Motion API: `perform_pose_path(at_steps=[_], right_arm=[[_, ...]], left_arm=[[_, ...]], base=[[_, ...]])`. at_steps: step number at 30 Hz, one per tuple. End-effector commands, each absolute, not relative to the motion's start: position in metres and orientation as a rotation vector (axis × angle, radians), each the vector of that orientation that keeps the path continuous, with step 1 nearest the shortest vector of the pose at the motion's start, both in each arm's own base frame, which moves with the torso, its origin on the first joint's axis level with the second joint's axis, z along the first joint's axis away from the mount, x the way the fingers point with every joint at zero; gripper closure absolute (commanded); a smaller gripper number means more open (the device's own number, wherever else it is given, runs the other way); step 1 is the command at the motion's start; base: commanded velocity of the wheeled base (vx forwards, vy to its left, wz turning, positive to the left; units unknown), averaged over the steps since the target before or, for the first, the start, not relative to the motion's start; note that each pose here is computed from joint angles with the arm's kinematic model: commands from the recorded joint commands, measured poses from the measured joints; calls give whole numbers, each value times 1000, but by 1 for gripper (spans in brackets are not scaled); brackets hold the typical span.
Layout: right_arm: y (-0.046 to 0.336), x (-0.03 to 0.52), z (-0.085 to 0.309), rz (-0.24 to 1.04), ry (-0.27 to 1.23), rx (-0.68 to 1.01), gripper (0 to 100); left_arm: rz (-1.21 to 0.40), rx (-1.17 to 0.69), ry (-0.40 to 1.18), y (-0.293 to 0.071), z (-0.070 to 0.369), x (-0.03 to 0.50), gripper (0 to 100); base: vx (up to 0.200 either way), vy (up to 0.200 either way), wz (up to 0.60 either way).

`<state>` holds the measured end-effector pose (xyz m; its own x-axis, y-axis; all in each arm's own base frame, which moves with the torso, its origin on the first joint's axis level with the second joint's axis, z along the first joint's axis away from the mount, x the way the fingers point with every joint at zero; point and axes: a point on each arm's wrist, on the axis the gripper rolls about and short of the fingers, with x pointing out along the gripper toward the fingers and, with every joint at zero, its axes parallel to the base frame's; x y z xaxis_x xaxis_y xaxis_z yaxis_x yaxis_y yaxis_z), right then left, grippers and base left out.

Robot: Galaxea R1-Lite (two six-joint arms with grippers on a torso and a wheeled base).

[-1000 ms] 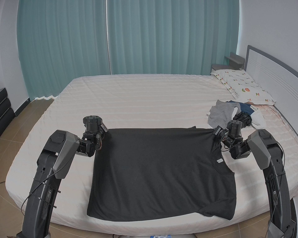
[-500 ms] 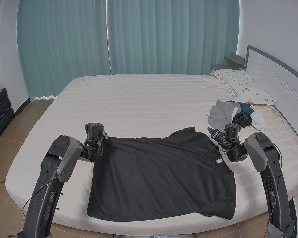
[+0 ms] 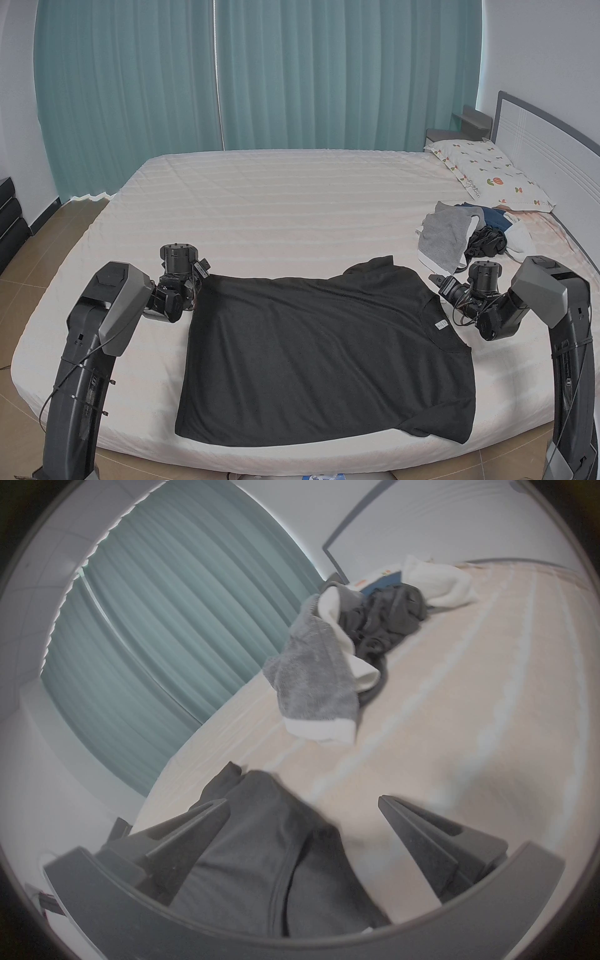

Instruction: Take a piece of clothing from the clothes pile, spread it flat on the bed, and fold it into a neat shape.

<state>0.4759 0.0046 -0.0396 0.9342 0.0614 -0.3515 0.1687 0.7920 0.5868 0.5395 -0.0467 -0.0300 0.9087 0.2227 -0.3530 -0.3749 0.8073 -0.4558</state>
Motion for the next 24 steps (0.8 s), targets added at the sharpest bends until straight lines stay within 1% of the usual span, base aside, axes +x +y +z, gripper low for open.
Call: perform_pose_path(at_steps=[1,4,5,9,11,12,15,16,19,24], right_arm=[[14,419,17,-48,380,804,0],[19,396,16,-54,408,848,0],[19,385,13,-62,417,868,0],[19,360,4,-69,435,885,0],[19,354,0,-76,446,887,0],[17,342,-6,-87,455,906,0],[17,328,-17,-102,457,974,0],[16,326,-18,-105,456,981,0],[13,311,-32,-120,462,995,0],[11,303,-40,-141,502,1014,0]], left_arm=[[341,-570,270,-22,34,513,0],[329,-585,314,-17,42,492,0],[315,-626,332,-17,47,480,0],[238,-746,406,-22,61,437,0],[221,-757,427,-23,63,426,0],[185,-771,471,-30,64,406,0],[159,-791,523,-44,58,376,0],[156,-795,528,-46,57,372,0],[138,-813,584,-60,44,339,0],[130,-829,633,-66,29,302,0]], base=[[0,0,0],[0,0,0],[0,0,0],[0,0,0],[0,0,0],[0,0,0],[0,0,0],[0,0,0],[0,0,0],[0,0,0]])
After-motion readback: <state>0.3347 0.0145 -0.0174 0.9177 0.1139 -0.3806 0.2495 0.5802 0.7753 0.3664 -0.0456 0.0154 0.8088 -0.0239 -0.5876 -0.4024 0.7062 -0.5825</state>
